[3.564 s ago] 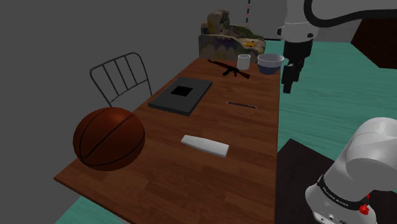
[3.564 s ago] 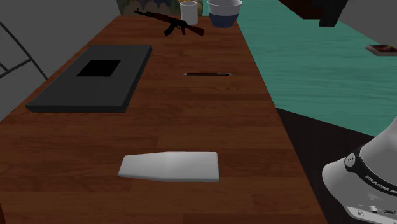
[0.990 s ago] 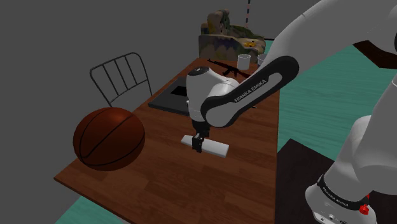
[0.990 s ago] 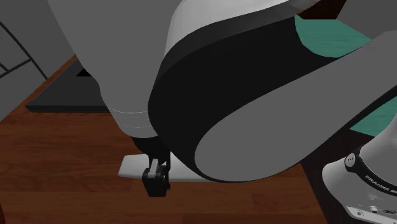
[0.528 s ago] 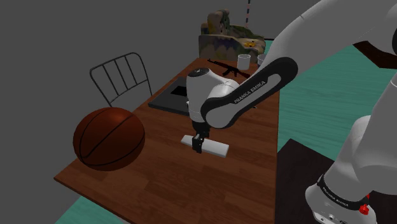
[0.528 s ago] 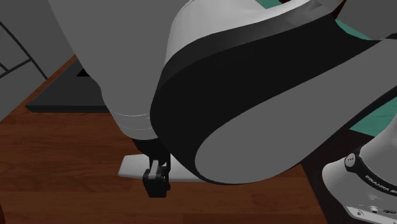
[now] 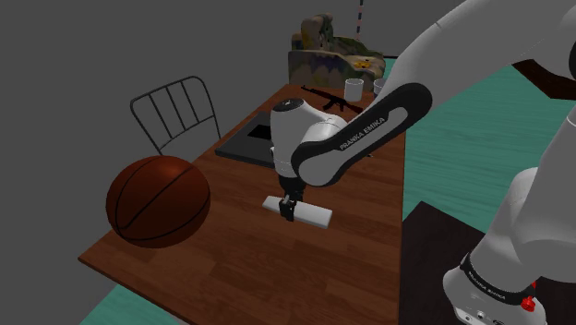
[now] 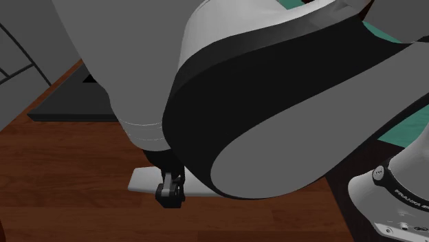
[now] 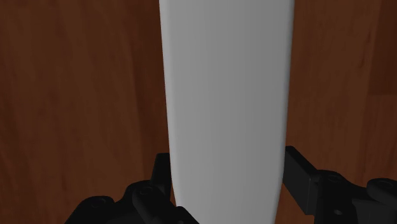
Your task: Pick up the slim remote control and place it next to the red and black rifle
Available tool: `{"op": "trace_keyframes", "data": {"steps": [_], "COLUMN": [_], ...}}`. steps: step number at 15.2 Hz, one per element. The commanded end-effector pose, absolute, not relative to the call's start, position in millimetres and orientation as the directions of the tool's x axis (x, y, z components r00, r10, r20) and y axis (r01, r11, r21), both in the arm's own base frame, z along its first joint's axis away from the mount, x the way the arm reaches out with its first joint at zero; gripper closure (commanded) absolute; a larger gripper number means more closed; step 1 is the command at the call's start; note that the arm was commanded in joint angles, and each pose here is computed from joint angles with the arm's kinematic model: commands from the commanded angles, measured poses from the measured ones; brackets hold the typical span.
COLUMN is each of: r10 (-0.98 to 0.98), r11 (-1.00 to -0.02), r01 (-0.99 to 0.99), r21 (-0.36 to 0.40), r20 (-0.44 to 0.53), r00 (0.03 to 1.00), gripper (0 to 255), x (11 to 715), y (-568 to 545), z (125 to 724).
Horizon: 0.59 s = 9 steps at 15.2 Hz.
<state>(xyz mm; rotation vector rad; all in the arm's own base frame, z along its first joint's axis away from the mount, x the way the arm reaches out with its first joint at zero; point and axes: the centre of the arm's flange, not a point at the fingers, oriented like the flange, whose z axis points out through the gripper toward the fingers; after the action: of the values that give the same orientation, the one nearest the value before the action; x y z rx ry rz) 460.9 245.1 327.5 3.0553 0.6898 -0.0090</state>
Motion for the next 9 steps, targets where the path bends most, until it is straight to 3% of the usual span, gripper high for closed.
{"op": "trace_keyframes", "data": {"steps": [1,9], "r10": [0.43,0.43], "r11": [-0.903,-0.903], "r01": [0.43,0.43], "r21": [0.008,0.008], "r20": [-0.008,-0.008], "r00": [0.903,0.903], "gripper": [255,255], "x": [460.9,461.0], "y": [245.1,245.1], "z": [327.5,364.4]}}
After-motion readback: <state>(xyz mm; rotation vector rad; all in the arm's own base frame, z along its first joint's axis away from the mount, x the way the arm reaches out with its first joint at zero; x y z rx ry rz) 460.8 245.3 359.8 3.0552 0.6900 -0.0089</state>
